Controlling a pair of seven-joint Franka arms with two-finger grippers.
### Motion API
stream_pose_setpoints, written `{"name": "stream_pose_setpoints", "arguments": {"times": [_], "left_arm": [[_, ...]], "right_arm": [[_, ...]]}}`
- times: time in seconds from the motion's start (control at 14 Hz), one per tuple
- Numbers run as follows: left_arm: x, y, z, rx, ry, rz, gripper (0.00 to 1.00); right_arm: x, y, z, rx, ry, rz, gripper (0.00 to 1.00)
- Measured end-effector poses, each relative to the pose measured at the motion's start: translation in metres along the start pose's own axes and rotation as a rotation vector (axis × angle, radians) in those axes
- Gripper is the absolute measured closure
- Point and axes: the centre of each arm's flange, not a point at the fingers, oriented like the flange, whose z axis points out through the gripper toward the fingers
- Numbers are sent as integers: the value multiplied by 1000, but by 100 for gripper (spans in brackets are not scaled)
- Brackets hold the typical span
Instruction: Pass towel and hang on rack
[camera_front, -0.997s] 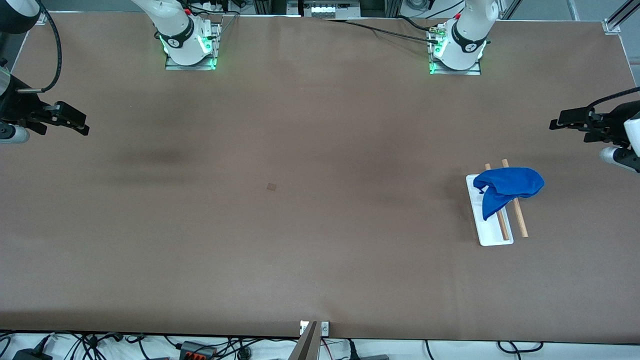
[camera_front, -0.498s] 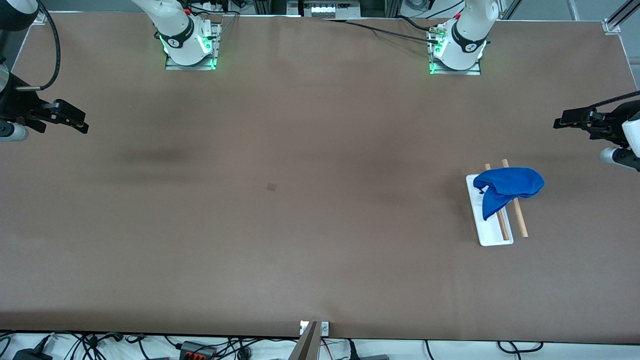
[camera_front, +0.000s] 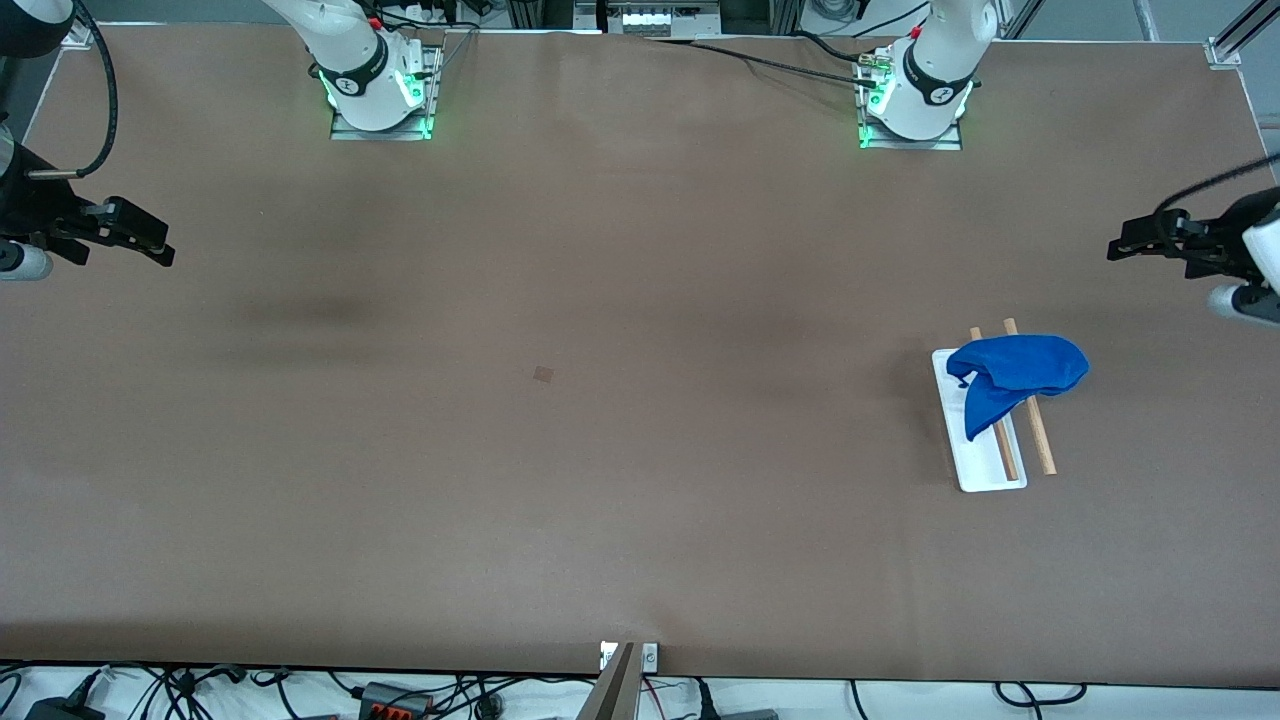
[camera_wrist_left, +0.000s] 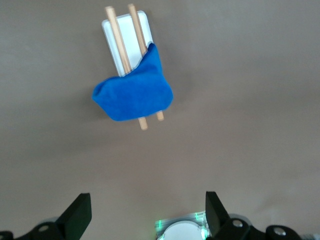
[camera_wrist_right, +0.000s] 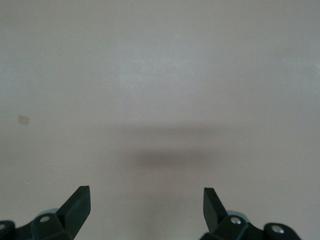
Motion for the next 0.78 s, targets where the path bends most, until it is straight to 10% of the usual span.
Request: {"name": "stream_pose_setpoints", "arguments": {"times": [0.28, 0.78], "left_arm": [[-43, 19, -10, 28, 56, -277, 0], [-57, 45, 7, 45, 30, -294, 0]], "right_arm": [[0, 0, 0, 0, 0, 0, 0], [0, 0, 0, 0, 0, 1, 0]]}}
